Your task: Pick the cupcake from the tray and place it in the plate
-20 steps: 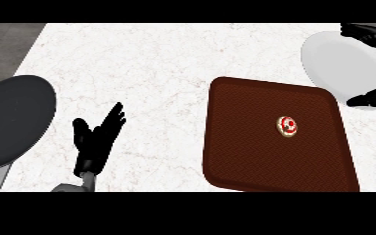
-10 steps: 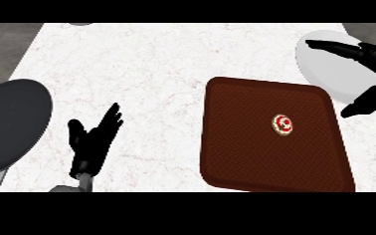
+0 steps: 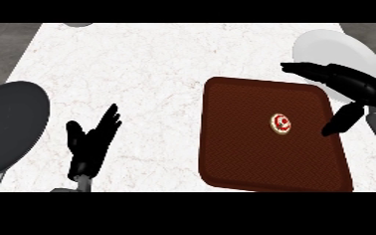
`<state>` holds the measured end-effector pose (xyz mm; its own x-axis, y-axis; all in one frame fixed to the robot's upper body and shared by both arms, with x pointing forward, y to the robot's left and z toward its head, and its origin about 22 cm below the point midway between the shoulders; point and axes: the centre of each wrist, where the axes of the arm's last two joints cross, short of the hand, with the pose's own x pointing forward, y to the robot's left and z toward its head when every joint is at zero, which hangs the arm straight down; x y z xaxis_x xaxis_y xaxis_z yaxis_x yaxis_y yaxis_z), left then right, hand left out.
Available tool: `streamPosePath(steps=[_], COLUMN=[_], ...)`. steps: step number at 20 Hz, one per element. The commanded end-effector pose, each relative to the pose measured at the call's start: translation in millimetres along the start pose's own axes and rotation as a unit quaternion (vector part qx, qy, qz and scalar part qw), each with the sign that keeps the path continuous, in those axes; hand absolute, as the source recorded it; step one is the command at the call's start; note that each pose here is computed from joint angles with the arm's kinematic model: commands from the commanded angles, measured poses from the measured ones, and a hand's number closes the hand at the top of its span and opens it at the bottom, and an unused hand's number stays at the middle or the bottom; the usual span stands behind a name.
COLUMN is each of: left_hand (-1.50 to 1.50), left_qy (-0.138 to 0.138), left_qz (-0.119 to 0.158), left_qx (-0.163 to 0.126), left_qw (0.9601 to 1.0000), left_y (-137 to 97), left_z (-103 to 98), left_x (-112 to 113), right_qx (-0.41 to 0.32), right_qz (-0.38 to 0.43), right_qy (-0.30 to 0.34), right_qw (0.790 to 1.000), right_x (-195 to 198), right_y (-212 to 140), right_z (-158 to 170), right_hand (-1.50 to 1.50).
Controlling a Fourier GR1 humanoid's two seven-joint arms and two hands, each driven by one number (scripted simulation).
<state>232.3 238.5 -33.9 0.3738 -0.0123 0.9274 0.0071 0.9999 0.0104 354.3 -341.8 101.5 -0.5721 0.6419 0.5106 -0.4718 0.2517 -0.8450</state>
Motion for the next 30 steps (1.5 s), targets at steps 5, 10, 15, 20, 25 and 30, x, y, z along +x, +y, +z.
streamPosePath(steps=[5, 10, 15, 20, 25, 30], left_hand=[0.00, 0.00, 0.00, 0.00, 0.00, 0.00], left_qy=[0.001, -0.003, 0.002, -0.004, 0.001, 0.003], left_qz=[0.007, -0.001, 0.008, 0.003, 0.007, -0.007], left_qx=[0.001, -0.001, 0.001, 0.005, 0.003, -0.001], left_qw=[1.0000, 1.0000, 1.0000, 1.0000, 1.0000, 1.0000], left_y=[10, 11, 6, -17, -2, 8], left_z=[6, -4, 5, -10, 11, -15], left_x=[8, 2, -9, 17, -19, 12], right_qx=[0.062, 0.045, 0.038, 0.031, 0.046, 0.071], right_qz=[-0.004, -0.007, 0.036, 0.053, 0.052, 0.066], right_qy=[0.016, 0.010, 0.033, 0.057, 0.053, 0.056], right_qw=[0.998, 0.999, 0.998, 0.996, 0.996, 0.994], right_x=[2, 11, 17, 14, 6, 1], right_y=[36, 52, 62, 67, 88, 98], right_z=[3, -11, -19, -14, -22, -43], right_hand=[-1.50, -1.50, -1.50, -1.50, -1.50, -1.50])
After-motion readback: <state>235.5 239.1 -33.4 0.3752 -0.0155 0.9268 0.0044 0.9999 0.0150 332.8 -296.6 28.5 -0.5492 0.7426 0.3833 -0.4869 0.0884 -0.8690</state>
